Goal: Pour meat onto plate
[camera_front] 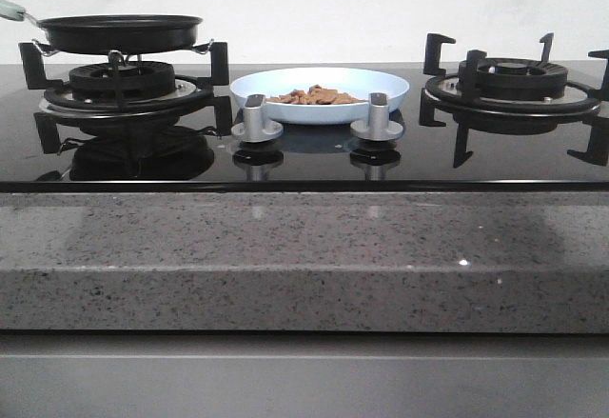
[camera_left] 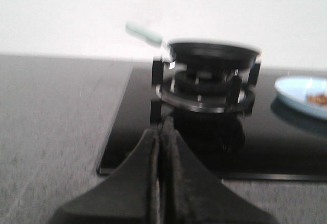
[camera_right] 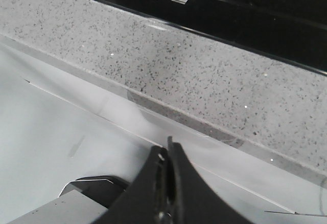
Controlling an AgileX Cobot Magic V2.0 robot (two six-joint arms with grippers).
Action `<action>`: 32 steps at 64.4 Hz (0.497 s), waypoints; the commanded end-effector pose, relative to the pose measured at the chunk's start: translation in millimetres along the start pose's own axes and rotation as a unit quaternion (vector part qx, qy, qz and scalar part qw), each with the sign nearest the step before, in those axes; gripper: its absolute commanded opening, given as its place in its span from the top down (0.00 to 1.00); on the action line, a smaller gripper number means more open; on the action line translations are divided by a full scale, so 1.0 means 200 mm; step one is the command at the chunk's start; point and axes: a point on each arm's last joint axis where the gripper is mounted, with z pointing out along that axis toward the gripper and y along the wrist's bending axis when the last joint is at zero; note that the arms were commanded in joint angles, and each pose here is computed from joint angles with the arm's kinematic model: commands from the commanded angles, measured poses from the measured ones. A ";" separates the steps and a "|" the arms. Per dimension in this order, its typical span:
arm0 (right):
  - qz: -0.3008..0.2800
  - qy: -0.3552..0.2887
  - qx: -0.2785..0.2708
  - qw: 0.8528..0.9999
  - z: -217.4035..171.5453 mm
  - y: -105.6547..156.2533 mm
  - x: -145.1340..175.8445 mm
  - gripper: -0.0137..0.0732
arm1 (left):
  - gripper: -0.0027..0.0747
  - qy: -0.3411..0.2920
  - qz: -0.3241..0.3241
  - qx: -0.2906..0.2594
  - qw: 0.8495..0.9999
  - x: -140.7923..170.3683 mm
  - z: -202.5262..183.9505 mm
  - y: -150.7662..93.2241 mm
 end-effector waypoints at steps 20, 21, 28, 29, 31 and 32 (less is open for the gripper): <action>-0.002 -0.036 -0.002 0.999 -0.02 0.01 -0.05 0.98 | 0.99 -0.072 -0.006 0.001 0.997 -0.06 -0.01 0.00; -0.002 -0.036 -0.002 0.999 -0.02 0.01 -0.05 0.98 | 0.99 -0.072 -0.006 0.001 0.997 -0.06 -0.01 0.00; -0.002 -0.036 -0.002 0.999 -0.02 0.01 -0.05 0.98 | 0.99 -0.071 -0.006 0.001 0.997 -0.06 -0.01 0.00; -0.002 -0.036 -0.002 0.999 -0.02 0.01 -0.05 0.98 | 0.99 -0.071 -0.006 0.001 0.997 -0.06 -0.01 0.00; -0.002 -0.036 -0.002 0.999 -0.02 0.01 -0.05 0.98 | 0.99 -0.071 -0.006 0.001 0.997 -0.06 -0.01 0.00; -0.002 -0.036 -0.002 0.999 -0.02 0.01 -0.05 0.98 | 0.99 -0.071 -0.006 0.001 0.997 -0.06 -0.01 0.00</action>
